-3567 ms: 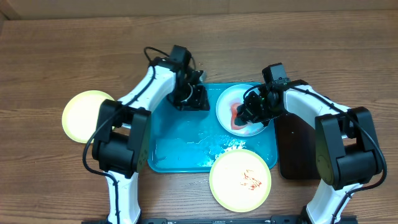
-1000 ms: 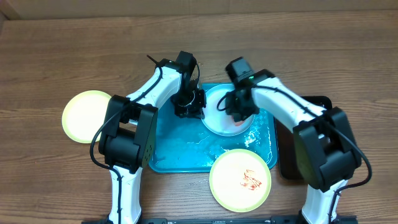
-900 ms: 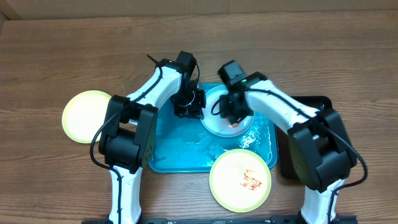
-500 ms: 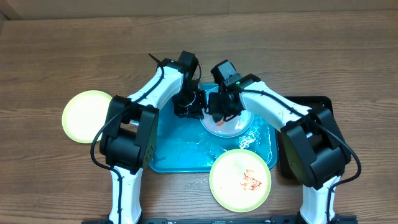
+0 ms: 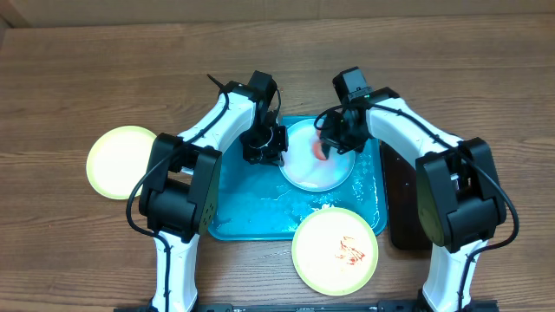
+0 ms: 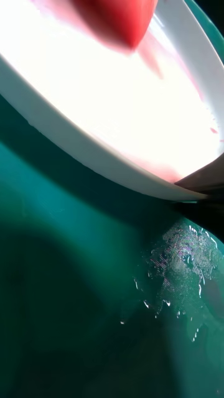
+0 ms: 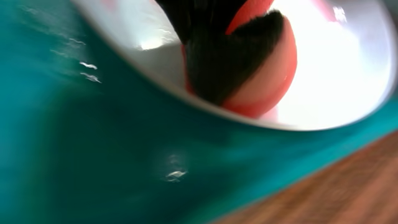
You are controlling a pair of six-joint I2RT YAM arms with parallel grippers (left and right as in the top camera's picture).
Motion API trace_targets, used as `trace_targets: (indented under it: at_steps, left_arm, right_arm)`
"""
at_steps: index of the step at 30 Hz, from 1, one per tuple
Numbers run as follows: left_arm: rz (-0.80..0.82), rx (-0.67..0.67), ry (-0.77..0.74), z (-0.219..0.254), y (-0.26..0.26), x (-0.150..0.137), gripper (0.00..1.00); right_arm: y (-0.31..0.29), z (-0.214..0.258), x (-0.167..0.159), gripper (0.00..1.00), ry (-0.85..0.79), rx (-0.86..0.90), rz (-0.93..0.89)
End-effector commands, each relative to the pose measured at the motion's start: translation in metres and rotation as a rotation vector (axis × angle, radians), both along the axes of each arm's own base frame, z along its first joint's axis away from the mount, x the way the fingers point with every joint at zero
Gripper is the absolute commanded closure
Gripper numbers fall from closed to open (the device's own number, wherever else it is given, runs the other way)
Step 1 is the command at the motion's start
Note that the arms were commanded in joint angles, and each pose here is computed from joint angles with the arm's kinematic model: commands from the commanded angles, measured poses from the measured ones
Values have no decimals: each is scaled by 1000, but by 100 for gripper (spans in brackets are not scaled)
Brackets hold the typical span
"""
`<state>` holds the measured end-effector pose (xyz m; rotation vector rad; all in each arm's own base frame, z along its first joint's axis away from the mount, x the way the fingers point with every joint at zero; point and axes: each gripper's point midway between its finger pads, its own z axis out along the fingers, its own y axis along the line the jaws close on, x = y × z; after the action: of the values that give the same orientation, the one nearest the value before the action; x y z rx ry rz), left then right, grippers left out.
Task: Clean dirty plates on tray and stack at the side
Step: 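Continue scrubbing the light-blue plate's red sauce with the right gripper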
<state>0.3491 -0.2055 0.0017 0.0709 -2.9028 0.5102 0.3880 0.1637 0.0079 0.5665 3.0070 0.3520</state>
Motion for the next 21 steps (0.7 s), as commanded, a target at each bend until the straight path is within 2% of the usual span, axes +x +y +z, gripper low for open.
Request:
trace_targets:
  at_steps: [1, 7, 13, 21]
  left_arm:
    - [-69, 141, 37, -33, 18, -18, 95]
    - [-65, 142, 38, -33, 18, -18, 96]
    - [-65, 141, 38, -33, 18, -18, 95]
    - [-64, 136, 40, -33, 17, -18, 96]
  right_arm:
    - [-48, -20, -14, 96, 58, -208, -19]
    - [-39, -20, -40, 96, 141, -205, 97]
    - [31, -12, -69, 96, 180, 47, 343]
    - [118, 1, -97, 96, 142, 254, 500]
